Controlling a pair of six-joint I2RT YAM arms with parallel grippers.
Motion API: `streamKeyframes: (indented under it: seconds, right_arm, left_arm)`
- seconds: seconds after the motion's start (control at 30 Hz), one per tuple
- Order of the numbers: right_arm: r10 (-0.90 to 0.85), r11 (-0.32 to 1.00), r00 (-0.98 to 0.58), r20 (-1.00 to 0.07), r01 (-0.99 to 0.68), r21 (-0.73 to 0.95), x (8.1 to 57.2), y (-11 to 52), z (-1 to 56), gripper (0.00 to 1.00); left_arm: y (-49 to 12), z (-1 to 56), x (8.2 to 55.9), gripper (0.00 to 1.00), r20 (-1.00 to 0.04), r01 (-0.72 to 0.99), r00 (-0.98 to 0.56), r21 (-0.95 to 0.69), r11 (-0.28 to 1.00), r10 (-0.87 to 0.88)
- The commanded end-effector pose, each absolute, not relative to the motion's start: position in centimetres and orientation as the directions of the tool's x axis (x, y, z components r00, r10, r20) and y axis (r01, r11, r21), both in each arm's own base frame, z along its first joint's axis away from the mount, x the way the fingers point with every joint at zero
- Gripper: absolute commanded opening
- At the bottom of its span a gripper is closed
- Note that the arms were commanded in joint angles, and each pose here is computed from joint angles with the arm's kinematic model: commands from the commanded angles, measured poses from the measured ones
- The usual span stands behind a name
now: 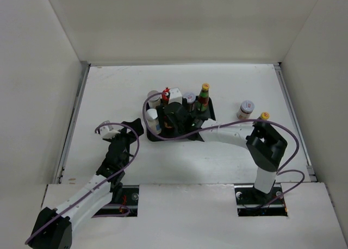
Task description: Organize the condiment bottles
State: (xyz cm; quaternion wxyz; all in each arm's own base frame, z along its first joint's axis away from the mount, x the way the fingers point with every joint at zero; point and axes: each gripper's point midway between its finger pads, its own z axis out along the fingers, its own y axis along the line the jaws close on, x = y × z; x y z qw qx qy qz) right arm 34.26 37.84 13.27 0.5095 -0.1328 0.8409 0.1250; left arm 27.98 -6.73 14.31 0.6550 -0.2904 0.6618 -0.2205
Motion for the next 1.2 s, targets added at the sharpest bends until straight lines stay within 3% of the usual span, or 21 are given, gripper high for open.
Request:
streamKeyframes:
  seconds: [0.0, 0.17, 0.3, 0.37, 0.47, 0.53, 0.63, 0.73, 0.8, 1.17]
  right_arm:
    - [0.083, 0.919, -0.345, -0.935, -0.337, 0.206, 34.8, 38.6, 20.5, 0.94]
    - [0.143, 0.908, -0.303, -0.942, -0.339, 0.247, 32.7, 35.0, 24.8, 1.00]
    - [0.221, 0.923, -0.242, -0.945, -0.260, 0.283, 31.9, 28.2, 27.5, 0.93]
    - [0.271, 0.932, -0.205, -0.941, -0.187, 0.310, 31.8, 23.8, 28.0, 0.80]
    - [0.322, 0.942, -0.151, -0.935, -0.045, 0.332, 31.2, 16.6, 28.4, 0.42]
    - [0.318, 0.947, -0.114, -0.941, 0.091, 0.308, 30.6, 11.6, 28.2, 0.31]
    - [0.261, 0.918, -0.099, -0.960, 0.332, 0.215, 29.2, 4.3, 26.9, 0.35]
    - [0.213, 0.880, -0.125, -0.969, 0.455, 0.135, 28.3, 0.7, 25.6, 0.61]
    - [0.200, 0.868, -0.147, -0.969, 0.484, 0.106, 28.1, -0.1, 24.9, 0.73]
    - [0.223, 0.787, -0.182, -0.958, 0.613, 0.066, 28.2, -2.9, 22.0, 0.77]
  left_arm:
    - [-6.6, 13.5, 27.7, 1.00, -0.738, -0.096, 0.027, -0.673, 0.733, -0.674]
    - [-6.4, 13.5, 27.7, 1.00, -0.738, -0.097, 0.032, -0.673, 0.733, -0.674]
    - [-6.6, 13.5, 27.7, 1.00, -0.739, -0.094, 0.024, -0.672, 0.735, -0.673]
    - [-6.6, 13.6, 27.7, 1.00, -0.737, -0.090, 0.028, -0.675, 0.733, -0.675]
    - [-6.6, 13.5, 27.6, 1.00, -0.737, -0.093, 0.028, -0.675, 0.732, -0.675]
    - [-6.7, 13.4, 27.7, 1.00, -0.737, -0.093, 0.021, -0.674, 0.733, -0.676]
    - [-6.8, 13.4, 27.7, 1.00, -0.737, -0.089, 0.018, -0.674, 0.733, -0.675]
    - [-6.8, 13.5, 27.7, 1.00, -0.736, -0.089, 0.021, -0.676, 0.732, -0.677]
    - [-6.8, 13.3, 27.7, 1.00, -0.736, -0.093, 0.017, -0.675, 0.732, -0.677]
    - [-7.1, 13.4, 27.7, 1.00, -0.737, -0.084, 0.012, -0.674, 0.734, -0.676]
